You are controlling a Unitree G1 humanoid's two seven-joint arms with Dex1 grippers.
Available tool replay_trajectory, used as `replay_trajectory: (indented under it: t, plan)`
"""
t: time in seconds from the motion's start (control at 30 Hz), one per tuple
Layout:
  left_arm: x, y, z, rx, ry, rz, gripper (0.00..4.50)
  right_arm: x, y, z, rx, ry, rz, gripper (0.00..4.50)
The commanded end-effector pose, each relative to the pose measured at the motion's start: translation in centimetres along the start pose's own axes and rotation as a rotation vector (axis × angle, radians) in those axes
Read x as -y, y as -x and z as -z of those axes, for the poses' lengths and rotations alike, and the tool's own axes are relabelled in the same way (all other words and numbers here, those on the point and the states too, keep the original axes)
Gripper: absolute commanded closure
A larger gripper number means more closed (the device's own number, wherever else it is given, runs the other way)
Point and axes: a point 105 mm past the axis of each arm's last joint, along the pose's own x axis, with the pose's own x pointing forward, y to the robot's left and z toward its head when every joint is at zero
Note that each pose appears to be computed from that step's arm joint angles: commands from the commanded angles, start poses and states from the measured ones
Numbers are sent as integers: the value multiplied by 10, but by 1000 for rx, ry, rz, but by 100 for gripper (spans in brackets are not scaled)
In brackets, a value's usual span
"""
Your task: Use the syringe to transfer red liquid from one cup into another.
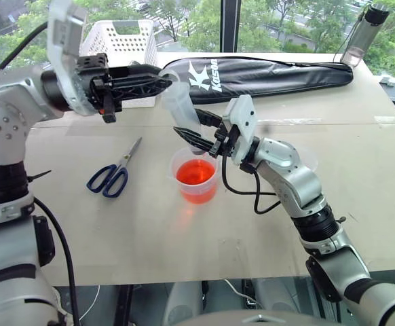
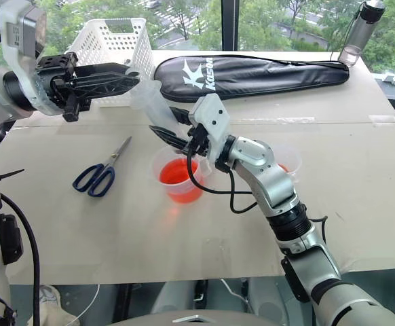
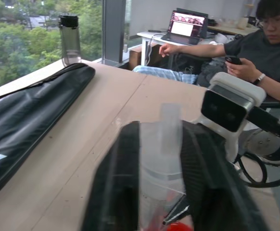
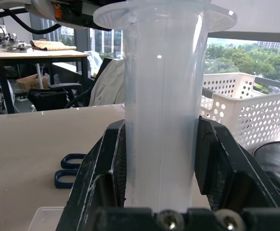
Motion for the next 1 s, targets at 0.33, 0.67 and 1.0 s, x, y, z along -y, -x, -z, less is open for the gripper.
replay_trajectory:
  t: [0.33,0.67,1.0]
  plan:
    - [-12,9,-10,-69,-160,57,450,-21,8,-20,96,-150,-195,300]
    - [-34,11,-14,-143,-217,78,450,-13,8,-20,116,-115,-181,300]
    - [-45,5,-4,-175,-143,-167,450,-12,-7,-18,111,35,-28,300]
